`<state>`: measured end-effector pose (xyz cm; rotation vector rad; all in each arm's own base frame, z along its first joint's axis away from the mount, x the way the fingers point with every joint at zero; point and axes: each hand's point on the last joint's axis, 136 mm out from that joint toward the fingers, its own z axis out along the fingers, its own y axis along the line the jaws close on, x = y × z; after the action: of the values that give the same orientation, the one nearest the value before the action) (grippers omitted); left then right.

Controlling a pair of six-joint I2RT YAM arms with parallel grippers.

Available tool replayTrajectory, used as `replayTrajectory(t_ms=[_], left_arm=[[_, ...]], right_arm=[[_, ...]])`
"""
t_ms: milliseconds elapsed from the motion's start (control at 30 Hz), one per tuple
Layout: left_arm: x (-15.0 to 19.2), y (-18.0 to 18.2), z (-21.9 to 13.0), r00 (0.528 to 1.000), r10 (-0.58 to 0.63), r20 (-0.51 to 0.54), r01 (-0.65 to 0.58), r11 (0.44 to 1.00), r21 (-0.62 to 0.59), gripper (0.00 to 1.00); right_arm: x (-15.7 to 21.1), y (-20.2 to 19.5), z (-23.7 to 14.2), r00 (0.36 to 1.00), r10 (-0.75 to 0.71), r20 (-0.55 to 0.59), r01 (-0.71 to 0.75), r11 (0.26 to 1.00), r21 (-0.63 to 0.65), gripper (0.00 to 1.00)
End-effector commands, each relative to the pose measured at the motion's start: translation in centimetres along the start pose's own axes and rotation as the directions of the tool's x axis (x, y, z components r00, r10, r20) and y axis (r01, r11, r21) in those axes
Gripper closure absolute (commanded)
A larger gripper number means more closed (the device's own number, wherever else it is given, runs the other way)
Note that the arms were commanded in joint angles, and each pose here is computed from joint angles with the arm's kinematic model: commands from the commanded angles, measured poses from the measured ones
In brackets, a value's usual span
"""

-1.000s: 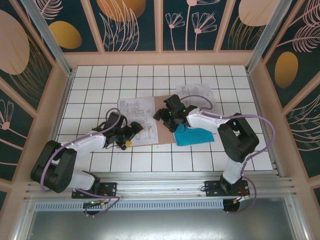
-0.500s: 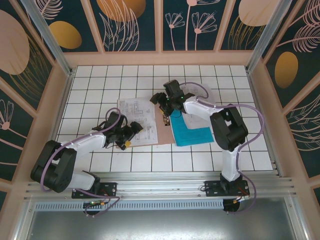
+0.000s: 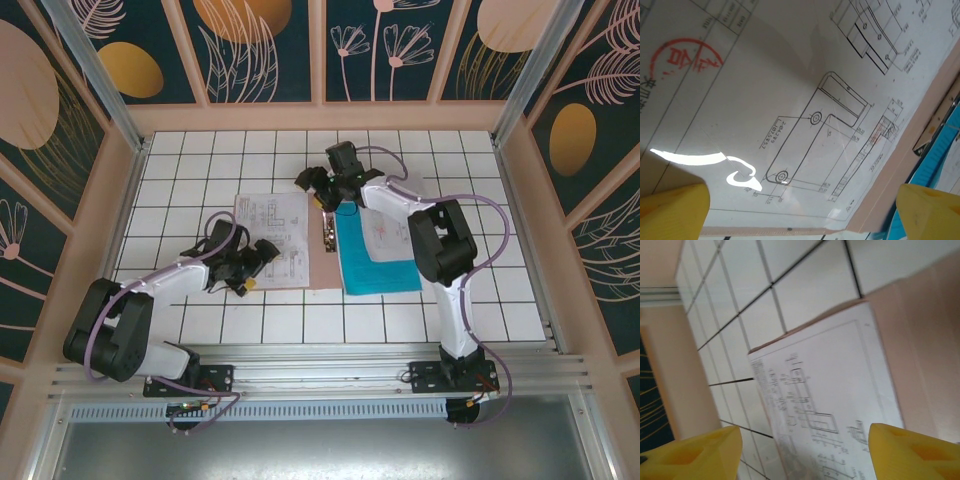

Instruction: Put the files into the folder

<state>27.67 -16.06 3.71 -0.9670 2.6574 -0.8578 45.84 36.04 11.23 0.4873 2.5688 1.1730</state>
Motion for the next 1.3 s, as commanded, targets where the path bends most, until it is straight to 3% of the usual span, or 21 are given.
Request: replayTrajectory(t_ms=[0,133,267,500,667,900,1267], left_arm=[[-1.1,1.0,0.2,1.0,0.003,0.02,-0.002,0.998,-0.057,0.04],[-1.4,-1.2,-0.6,1.0,0.012,0.026,-0.012,1.0,-0.006,0.05],[-0.9,-4.3,-2.5,1.0,0.02,0.018,-0.021,0.996,0.092,0.07],[6.8,-8.9,-0.6,0.967,0.122,-0.222,-0.077,0.977,0.201,0.21],[11.7,-11.1,1.9,0.925,0.185,-0.333,-0.112,0.968,0.226,0.33],[16.9,-11.4,4.5,0.876,0.225,-0.427,-0.138,0.965,0.224,0.51],[18.2,-9.8,7.5,0.874,0.193,-0.446,-0.136,0.978,0.158,0.59]], right_arm=[[-0.4,3.3,-2.7,0.996,-0.084,0.018,0.085,0.995,-0.056,0.32],[-3.1,1.8,-7.9,0.99,-0.057,0.131,0.065,0.996,-0.055,0.31],[-4.4,-3.7,-12.6,0.977,0.055,0.208,-0.04,0.996,-0.074,0.31],[-6.8,-15.0,-18.7,0.922,0.229,0.312,-0.236,0.972,-0.015,0.32],[-8.1,-20.9,-20.3,0.883,0.308,0.354,-0.345,0.937,0.046,0.33],[-9.1,-23.9,-20.0,0.872,0.339,0.353,-0.392,0.916,0.088,0.33],[-6.0,-27.2,-19.0,0.87,0.377,0.317,-0.445,0.878,0.176,0.34]])
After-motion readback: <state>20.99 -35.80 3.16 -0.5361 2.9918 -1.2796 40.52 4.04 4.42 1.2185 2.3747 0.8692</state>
